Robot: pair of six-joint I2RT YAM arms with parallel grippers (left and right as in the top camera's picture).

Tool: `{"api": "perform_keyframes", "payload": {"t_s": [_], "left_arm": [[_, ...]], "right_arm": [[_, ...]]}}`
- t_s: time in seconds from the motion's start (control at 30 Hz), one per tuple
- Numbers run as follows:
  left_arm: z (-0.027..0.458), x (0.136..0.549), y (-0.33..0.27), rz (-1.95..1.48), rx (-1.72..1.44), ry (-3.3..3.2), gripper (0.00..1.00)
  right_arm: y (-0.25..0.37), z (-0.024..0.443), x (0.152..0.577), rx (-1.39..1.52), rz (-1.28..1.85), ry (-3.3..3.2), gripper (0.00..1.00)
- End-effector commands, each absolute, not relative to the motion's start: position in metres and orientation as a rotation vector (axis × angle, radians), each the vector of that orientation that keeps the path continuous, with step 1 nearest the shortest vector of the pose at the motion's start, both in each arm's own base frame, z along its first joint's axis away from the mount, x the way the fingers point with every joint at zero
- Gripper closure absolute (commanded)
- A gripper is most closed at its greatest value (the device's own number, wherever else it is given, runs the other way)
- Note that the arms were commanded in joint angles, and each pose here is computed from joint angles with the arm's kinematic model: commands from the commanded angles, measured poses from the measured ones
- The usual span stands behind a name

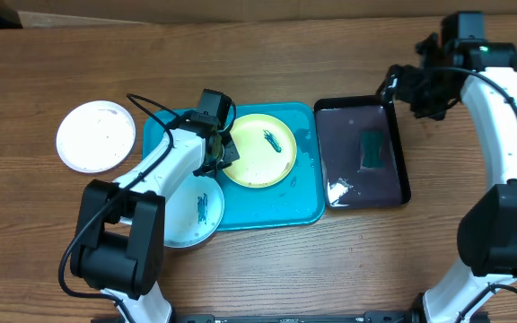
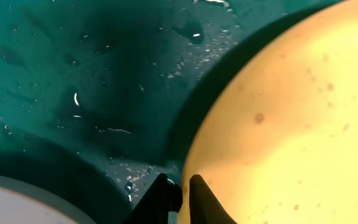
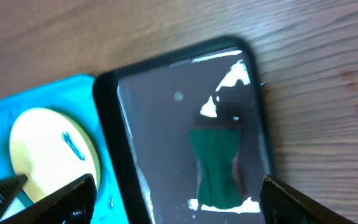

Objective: Clean dirty plates on tray and stack at the side
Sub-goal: 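Lower the right gripper into the black tray toward the green sponge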

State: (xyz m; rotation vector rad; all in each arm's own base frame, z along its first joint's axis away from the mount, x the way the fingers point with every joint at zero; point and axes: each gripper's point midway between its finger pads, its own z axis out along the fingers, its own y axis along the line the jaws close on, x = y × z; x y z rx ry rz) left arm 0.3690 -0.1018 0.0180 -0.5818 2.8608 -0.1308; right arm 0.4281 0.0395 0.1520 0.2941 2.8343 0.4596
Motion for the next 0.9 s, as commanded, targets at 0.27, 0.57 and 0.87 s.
{"api": "perform_keyframes", "payload": {"t_s": [0.27, 0.57, 0.87], "left_arm": [[0.007, 0.367, -0.099, -0.163, -0.588, 2.897, 0.96], [0.008, 0.367, -0.099, -0.164, -0.588, 2.895, 0.96], [0.008, 0.367, -0.099, -0.165, -0.588, 2.896, 0.95]], "right_arm": [[0.069, 0.092, 0.383, 0.106, 0.159, 3.009, 0.34], [0.049, 0.044, 0.370, 0.111, -0.015, 3.018, 0.34], [0.048, 0.023, 0.356, 0.114, -0.016, 3.043, 0.40]]}}
